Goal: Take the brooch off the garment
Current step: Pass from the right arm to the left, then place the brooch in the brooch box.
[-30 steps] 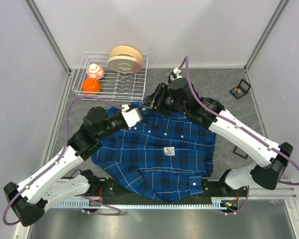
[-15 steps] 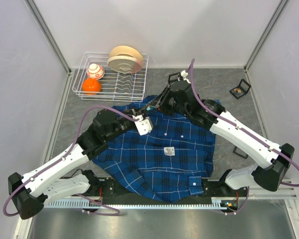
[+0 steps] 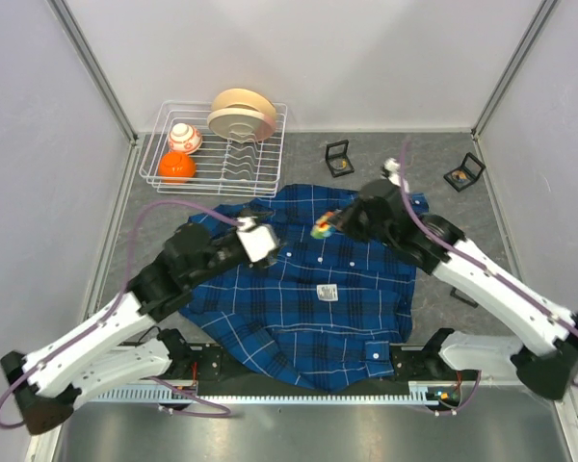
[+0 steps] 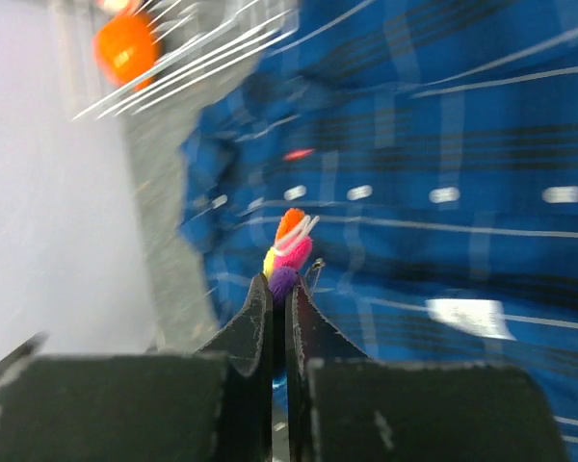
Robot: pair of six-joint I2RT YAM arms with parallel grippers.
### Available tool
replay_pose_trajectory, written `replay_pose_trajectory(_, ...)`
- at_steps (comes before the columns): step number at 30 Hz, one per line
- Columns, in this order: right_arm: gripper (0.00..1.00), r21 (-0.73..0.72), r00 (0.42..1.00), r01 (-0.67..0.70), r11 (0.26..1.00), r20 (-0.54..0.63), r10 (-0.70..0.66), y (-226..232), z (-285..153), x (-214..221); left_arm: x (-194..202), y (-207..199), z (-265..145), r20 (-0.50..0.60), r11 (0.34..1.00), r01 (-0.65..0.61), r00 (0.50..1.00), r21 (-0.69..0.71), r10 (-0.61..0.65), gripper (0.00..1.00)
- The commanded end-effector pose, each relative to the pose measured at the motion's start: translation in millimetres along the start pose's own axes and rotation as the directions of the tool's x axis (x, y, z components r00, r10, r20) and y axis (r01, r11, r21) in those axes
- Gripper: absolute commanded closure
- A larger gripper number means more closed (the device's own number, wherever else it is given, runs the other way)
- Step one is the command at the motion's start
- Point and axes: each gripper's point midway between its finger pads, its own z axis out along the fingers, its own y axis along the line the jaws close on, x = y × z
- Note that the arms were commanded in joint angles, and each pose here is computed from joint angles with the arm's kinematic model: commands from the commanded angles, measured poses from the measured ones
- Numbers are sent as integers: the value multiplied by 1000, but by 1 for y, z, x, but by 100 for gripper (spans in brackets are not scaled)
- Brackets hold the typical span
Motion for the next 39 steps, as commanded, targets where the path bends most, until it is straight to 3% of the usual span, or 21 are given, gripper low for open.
replay_pose_trajectory(1,100,145,977,60,988,194,-88,-86,-52,-45,-35,-28,-43,78,844,528,841,90,-535,29)
replay_pose_trajectory(2,100,214,953,56,975,281,-116,-108,-63,-63,-41,-35,-49,81,804,580,802,130,-591,28)
replay_pose_trajectory(3,100,305,949,77,949,271,-164,-140,-71,-59,-41,-41,-51,61,745,652,746,141,-663,28)
replay_pose_trajectory(4,100,324,932,80,943,311,-186,-154,-91,-66,-37,-44,-50,45,725,675,727,140,-685,27)
replay_pose_trajectory(9,100,497,908,-12,868,368,-198,-232,-132,-58,-28,-31,-57,29,704,705,704,87,-709,25)
replay_pose_trajectory(11,100,478,894,-90,874,425,-141,-247,-132,-53,-23,-23,-61,47,693,716,692,86,-720,24)
replay_pose_trajectory(15,100,464,795,-209,861,594,-128,-265,-143,-72,-11,-32,-57,39,627,766,629,140,-776,24)
replay_pose_trajectory(17,100,426,759,-284,859,648,-71,-270,-133,-73,-16,-41,-55,43,630,757,634,174,-772,24)
replay_pose_trajectory(20,100,463,727,-295,836,676,-117,-277,-118,-78,-14,-54,-58,16,640,742,650,199,-759,24)
replay_pose_trajectory(24,100,599,756,-261,757,615,-225,-295,-95,-79,-12,-61,-62,11,673,714,684,192,-729,23)
replay_pose_trajectory(27,100,532,792,-287,797,599,-115,-308,-60,-84,-5,-71,-62,0,688,699,701,196,-713,23)
replay_pose_trajectory(28,100,531,775,-361,766,629,-70,-327,-63,-94,-4,-73,-62,-2,693,695,706,191,-708,23)
replay_pose_trajectory(29,100,480,801,-344,807,599,-15,-323,-49,-95,-3,-74,-62,-1,702,686,715,189,-699,23)
replay_pose_trajectory(36,100,541,824,-402,739,565,35,-367,-72,-84,3,-80,-64,21,724,671,731,161,-682,23)
replay_pose_trajectory(39,100,527,801,-433,731,597,44,-371,-79,-87,3,-87,-65,11,720,670,731,180,-682,22)
